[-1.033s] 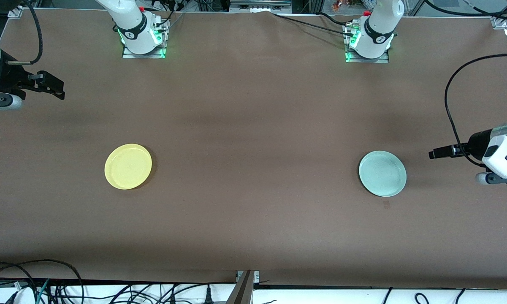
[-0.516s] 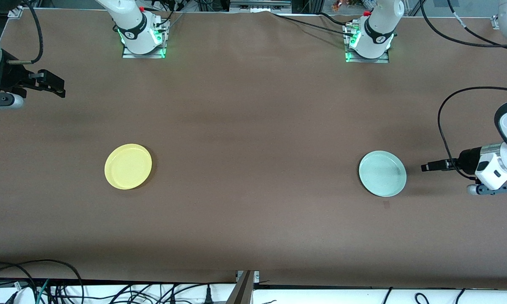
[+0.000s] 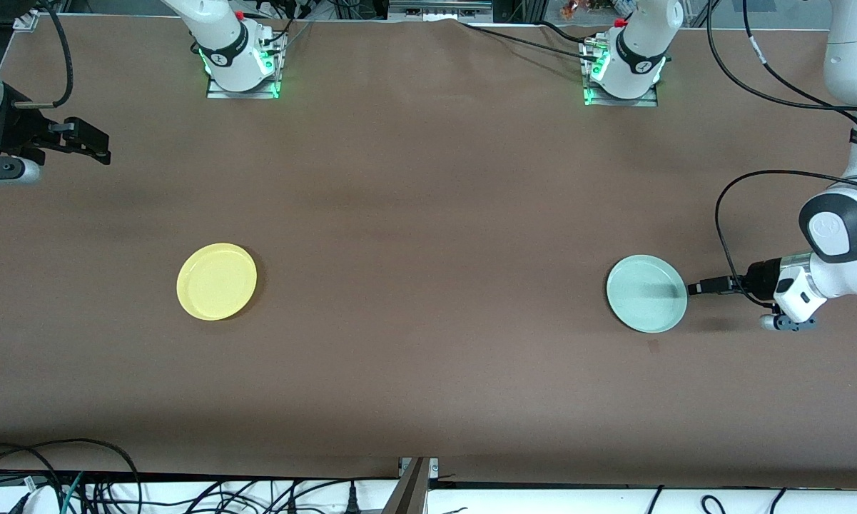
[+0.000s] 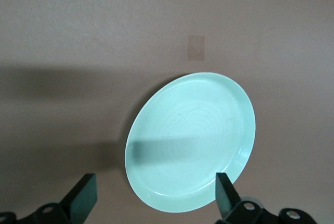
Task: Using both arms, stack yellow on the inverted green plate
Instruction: 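Lower the left gripper to the green plate rim and grasp it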
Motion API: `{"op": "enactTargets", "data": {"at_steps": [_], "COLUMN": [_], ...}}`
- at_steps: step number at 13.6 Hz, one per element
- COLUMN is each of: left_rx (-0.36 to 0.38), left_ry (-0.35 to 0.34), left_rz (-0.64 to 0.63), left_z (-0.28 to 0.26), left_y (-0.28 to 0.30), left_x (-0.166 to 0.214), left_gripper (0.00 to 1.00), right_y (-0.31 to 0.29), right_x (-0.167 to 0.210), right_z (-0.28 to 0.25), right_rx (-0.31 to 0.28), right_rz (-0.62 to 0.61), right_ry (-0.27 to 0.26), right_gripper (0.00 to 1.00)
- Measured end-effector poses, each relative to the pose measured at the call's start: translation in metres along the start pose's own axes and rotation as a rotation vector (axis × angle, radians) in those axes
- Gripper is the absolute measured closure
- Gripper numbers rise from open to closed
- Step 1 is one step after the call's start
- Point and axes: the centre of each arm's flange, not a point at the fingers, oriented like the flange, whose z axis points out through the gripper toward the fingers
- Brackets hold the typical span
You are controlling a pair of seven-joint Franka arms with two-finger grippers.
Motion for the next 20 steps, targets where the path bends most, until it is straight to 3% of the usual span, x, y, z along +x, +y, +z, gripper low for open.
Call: {"op": "enactTargets", "data": {"at_steps": [2,7,11,12,13,15,16,17,20], "left_rx": [-0.031,-0.020,0.001,0.003,0.007,0.011,0.011,0.013,0.021], "left_ry": [0.001,-0.004,0.030,0.035,0.040,0.044,0.043,0.043,0.048], "left_rz": [0.013,0.045,0.065,0.069,0.072,0.076,0.078,0.079,0.082], "left_z": [0.013,0.041,0.040,0.040,0.041,0.043,0.046,0.048,0.054], "left_y": [-0.014,-0.028,-0.028,-0.027,-0.026,-0.025,-0.025,-0.025,-0.024], "left_x": [-0.005,-0.014,-0.010,-0.010,-0.009,-0.008,-0.008,-0.008,-0.006], "left_gripper": [0.00,0.00,0.04,0.11,0.11,0.26,0.26,0.34,0.36], "right_y": [0.000,0.000,0.000,0.000,0.000,0.000,0.000,0.000,0.000], "right_x": [0.000,0.000,0.000,0.000,0.000,0.000,0.000,0.000,0.000], "right_z": [0.000,0.000,0.000,0.000,0.000,0.000,0.000,0.000,0.000], "right_rx": [0.000,0.000,0.000,0.000,0.000,0.000,0.000,0.000,0.000], "right_rz": [0.000,0.000,0.000,0.000,0.000,0.000,0.000,0.000,0.000], "right_ry": [0.000,-0.001,-0.001,-0.001,-0.001,-0.001,-0.001,-0.001,-0.001], "right_gripper": [0.00,0.00,0.00,0.00,0.00,0.00,0.00,0.00,0.00]}}
